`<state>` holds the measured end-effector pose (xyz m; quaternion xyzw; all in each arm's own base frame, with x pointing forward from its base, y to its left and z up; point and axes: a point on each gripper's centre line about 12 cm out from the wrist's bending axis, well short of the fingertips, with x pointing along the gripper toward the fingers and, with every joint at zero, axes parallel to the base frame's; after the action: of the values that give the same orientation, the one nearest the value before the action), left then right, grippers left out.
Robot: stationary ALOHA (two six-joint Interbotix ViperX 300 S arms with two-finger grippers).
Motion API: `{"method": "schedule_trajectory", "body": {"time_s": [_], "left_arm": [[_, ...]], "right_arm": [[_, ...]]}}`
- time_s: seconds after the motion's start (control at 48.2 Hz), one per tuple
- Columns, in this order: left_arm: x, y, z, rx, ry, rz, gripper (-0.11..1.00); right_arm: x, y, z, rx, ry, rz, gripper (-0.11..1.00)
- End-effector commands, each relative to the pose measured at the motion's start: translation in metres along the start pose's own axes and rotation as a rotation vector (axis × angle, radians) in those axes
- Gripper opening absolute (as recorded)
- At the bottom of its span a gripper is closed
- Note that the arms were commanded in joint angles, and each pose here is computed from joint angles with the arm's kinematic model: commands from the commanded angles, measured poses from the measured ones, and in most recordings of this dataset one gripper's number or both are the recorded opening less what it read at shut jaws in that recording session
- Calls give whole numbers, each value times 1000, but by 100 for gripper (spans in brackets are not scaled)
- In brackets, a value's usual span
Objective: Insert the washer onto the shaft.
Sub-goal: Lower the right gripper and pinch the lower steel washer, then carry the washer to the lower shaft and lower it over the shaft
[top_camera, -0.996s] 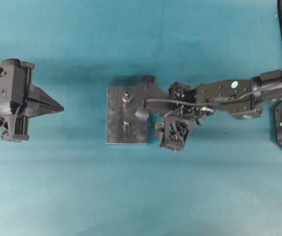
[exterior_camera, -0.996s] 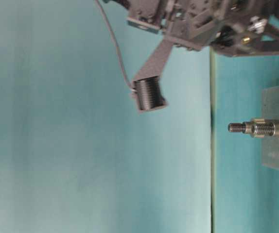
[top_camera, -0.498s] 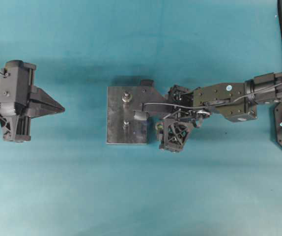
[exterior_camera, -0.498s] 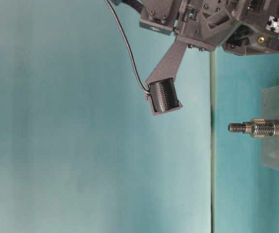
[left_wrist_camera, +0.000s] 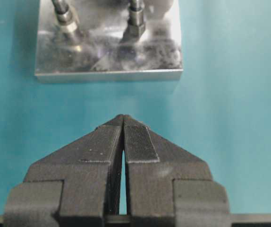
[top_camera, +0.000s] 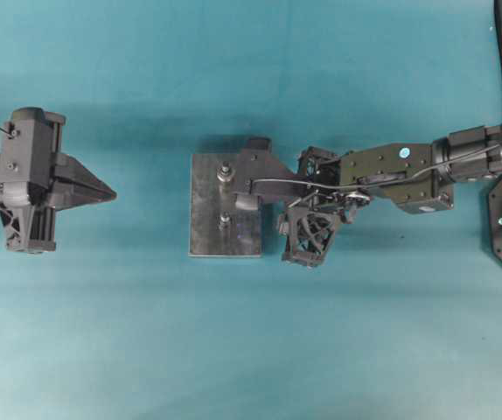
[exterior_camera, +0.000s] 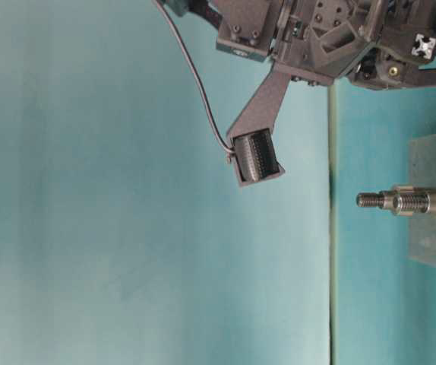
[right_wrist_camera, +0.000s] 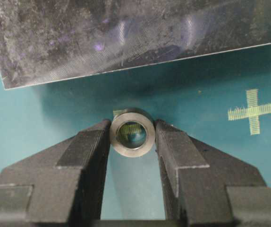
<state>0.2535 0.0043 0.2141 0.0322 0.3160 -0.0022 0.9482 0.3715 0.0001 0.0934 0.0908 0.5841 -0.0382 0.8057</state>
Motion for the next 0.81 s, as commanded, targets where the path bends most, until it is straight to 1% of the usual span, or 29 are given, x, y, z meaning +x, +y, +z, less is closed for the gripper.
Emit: {"method": "schedule_trajectory", "body": {"time_s": [0.0, 0.104, 0.27, 0.477, 0.602, 0.788], "left_arm": [[-2, 0, 11, 4, -34, 2, 0], [-2, 0, 11, 2, -35, 2, 0], [-2, 0, 11, 4, -34, 2, 0], [-3, 1, 12, 2, -37, 2, 0], [-3, 1, 12, 4, -38, 2, 0], [-3, 1, 13, 4, -41, 2, 0]], "right_arm": [[-8, 7, 2, -9, -7, 7, 32], [-20, 9, 11, -11, -45, 15, 32], [-54, 16, 31, -18, -95, 30, 32], [-87, 24, 63, -56, -147, 32, 32], [-95, 28, 81, -75, -185, 35, 32], [-90, 30, 95, -84, -194, 35, 32]]}}
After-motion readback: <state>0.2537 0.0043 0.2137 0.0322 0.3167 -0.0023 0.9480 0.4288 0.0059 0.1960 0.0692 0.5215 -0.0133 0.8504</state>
